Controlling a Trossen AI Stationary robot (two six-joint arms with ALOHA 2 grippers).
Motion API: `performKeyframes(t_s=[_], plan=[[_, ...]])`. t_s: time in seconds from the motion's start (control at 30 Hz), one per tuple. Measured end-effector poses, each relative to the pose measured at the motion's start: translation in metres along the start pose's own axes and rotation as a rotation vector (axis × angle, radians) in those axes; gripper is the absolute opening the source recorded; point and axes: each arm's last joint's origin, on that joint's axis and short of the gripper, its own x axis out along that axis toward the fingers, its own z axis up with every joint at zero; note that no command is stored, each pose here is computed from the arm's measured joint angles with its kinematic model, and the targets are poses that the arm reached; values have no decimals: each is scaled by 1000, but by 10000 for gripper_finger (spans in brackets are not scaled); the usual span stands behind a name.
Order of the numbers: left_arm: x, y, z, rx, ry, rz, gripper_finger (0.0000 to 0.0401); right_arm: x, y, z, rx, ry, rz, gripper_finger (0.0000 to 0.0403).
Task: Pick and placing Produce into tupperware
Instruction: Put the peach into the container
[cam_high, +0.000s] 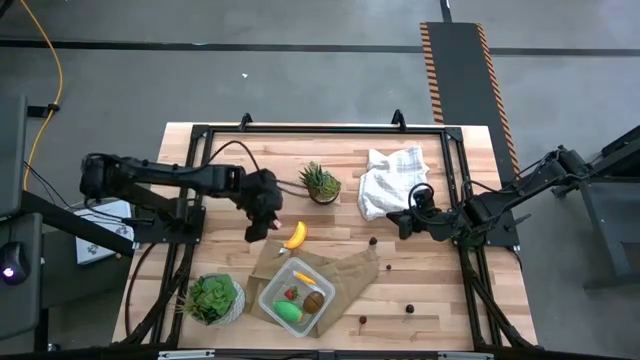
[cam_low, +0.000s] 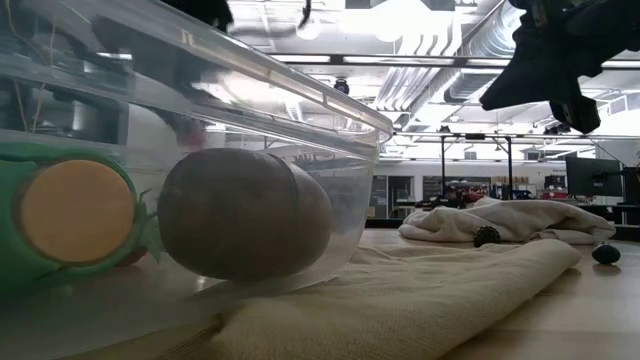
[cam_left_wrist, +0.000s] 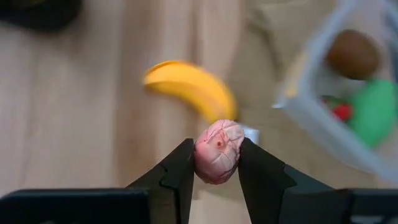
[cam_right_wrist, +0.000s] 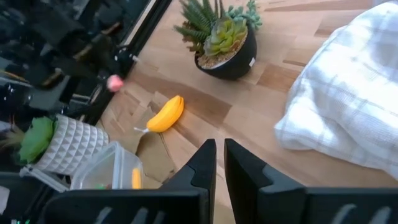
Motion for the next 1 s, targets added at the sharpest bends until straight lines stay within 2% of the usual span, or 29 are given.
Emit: performKeyframes(t_s=[0.1, 0.23, 0.6, 0.8, 1.0], plan=[[-2, -24, 8, 43, -10, -42, 100, 0, 0, 0, -9, 15, 5, 21], [-3, -56, 13, 49, -39, -41, 101, 0, 0, -1, -9, 22, 7, 21], [6, -121, 3, -102, -148, 9, 101, 0, 2, -4, -35, 139, 51, 21], [28, -149, -2, -169, -190, -7, 101, -1, 4, -6, -60, 234, 104, 21], [62, -162, -9, -257, -142, -8, 101, -2, 7, -8, -66, 299, 149, 21]])
